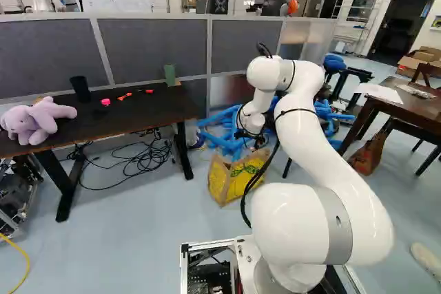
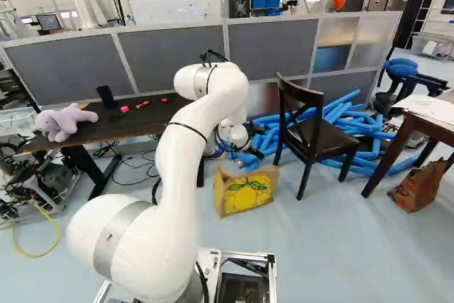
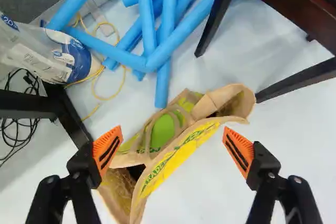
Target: Pick up the bag on the ground and place it on the table
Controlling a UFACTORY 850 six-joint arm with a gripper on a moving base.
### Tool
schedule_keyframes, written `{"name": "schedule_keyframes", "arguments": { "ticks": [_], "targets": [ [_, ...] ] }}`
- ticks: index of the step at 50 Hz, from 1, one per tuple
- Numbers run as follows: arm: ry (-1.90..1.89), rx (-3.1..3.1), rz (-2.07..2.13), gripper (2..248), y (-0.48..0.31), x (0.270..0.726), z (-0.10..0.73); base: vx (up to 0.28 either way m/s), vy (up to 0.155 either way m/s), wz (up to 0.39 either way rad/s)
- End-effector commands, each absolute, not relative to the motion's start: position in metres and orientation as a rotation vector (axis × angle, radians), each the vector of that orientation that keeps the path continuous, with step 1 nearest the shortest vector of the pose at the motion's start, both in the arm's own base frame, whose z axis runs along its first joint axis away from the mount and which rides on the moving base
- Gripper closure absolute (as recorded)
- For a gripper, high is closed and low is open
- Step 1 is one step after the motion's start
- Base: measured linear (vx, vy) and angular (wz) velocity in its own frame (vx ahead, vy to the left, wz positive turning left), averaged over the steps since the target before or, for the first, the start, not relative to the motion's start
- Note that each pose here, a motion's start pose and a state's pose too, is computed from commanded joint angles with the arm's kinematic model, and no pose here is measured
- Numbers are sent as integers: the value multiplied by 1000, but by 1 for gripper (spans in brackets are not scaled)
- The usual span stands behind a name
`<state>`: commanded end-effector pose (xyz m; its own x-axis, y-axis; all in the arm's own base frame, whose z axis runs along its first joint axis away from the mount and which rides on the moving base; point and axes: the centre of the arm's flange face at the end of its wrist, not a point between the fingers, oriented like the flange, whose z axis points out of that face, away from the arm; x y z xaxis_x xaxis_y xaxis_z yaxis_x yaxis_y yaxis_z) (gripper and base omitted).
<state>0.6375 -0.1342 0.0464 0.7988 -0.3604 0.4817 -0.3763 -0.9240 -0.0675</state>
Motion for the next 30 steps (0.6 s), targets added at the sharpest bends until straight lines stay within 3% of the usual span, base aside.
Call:
{"name": "schedule_keyframes", "arguments": {
  "ticks": [30],
  "targets": [
    [-1160,2865,763,3,-136,640,2,0,0,0]
  ]
}}
